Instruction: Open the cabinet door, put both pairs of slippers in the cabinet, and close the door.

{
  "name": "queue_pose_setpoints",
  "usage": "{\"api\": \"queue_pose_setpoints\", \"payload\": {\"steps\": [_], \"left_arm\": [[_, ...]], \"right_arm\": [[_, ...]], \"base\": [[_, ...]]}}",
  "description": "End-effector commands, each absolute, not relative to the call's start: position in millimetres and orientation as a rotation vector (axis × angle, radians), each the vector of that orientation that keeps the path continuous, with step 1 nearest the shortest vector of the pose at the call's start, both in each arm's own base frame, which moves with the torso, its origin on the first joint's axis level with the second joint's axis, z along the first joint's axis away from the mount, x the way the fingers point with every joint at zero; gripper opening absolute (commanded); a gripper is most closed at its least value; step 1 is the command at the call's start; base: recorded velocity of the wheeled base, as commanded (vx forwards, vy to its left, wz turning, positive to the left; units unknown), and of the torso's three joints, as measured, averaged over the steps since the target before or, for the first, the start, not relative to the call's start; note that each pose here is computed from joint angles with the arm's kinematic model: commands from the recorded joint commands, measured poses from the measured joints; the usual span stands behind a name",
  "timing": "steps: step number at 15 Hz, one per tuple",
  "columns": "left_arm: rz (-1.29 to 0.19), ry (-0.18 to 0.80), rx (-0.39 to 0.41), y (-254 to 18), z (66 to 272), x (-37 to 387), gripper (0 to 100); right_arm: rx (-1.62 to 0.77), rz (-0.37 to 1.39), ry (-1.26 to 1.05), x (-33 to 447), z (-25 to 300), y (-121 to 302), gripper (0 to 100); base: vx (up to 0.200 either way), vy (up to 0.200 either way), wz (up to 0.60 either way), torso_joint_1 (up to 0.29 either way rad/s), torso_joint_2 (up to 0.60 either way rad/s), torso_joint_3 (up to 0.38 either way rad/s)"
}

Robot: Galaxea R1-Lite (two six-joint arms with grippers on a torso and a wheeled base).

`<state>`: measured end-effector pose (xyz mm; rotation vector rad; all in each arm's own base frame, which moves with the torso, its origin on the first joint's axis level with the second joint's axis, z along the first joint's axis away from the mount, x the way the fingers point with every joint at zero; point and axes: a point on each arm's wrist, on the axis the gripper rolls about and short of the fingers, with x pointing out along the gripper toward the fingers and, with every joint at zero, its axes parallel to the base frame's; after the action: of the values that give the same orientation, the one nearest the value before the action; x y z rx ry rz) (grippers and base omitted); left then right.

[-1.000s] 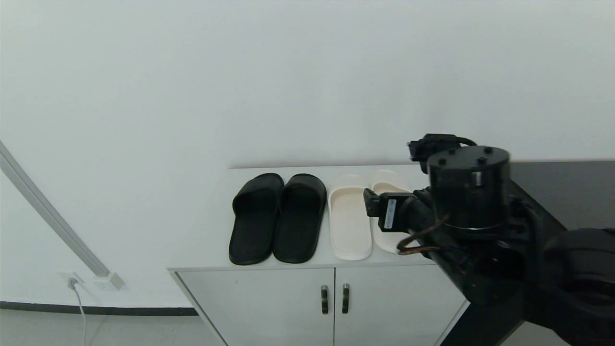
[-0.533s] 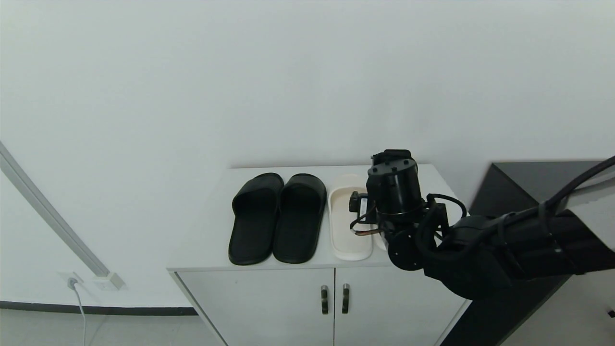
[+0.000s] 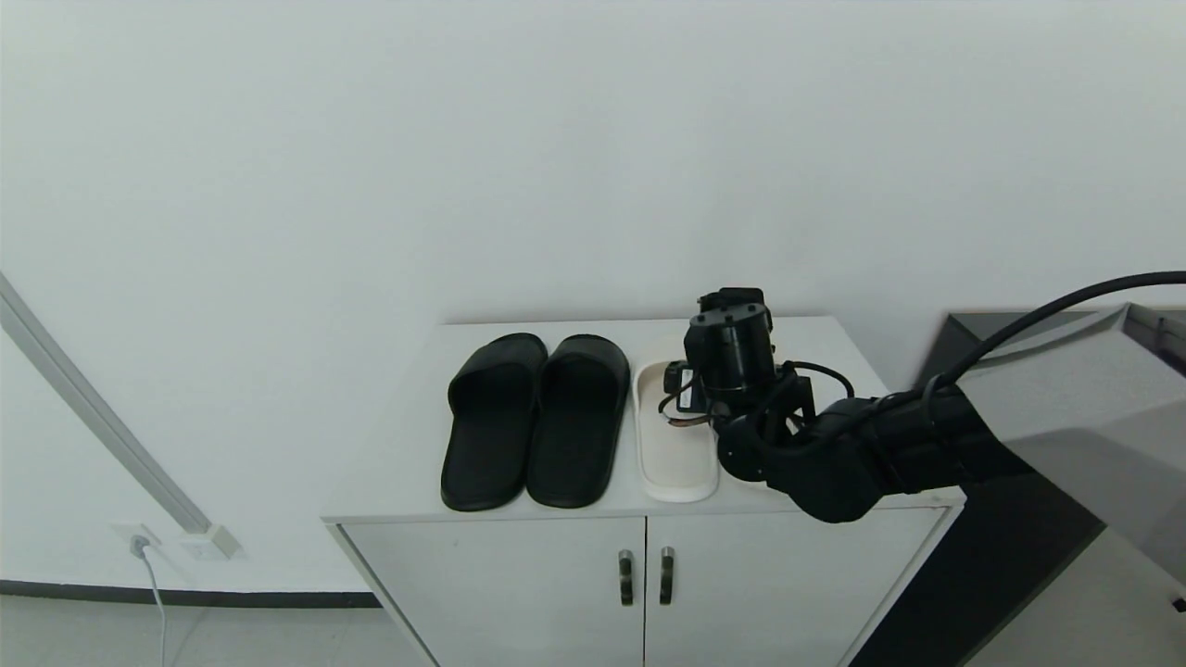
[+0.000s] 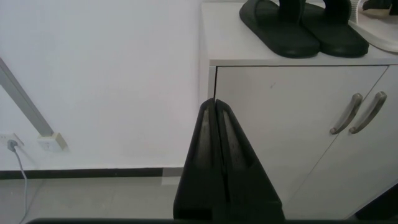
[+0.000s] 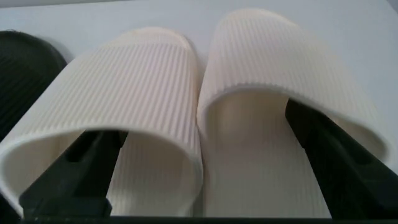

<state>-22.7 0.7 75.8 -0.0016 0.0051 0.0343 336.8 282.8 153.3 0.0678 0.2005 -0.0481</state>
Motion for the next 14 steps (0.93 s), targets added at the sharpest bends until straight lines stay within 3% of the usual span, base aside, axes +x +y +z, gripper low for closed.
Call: {"api": "queue_pose_setpoints", "payload": {"steps": [1,6,7,14], "left_arm": [[0.035,0.008,-0.001,0.7,76.2,-22.5,0],[0.035,0.011,-0.003,0.7,76.3,-22.2,0],[0.035,0.012,-0.003,0.7,75.8,-22.1,0],[0.034,0.009,-0.001,0.7,76.2,-22.3,0]], "right_arm": [[0.059,-0.058,0.188,349.3,150.7,286.4,100],[0.063,-0.086,0.152,376.6,150.0,288.2,100],[0.052,-0.085,0.153,376.8,149.4,288.3,0],[0.043,-0.071,0.132,359.7,171.3,284.2,0]], "base": [[0.000,0.000,0.00,0.000,0.00,0.000],[0.000,0.000,0.00,0.000,0.00,0.000],[0.000,0.000,0.00,0.000,0.00,0.000],[0.000,0.000,0.00,0.000,0.00,0.000]]}}
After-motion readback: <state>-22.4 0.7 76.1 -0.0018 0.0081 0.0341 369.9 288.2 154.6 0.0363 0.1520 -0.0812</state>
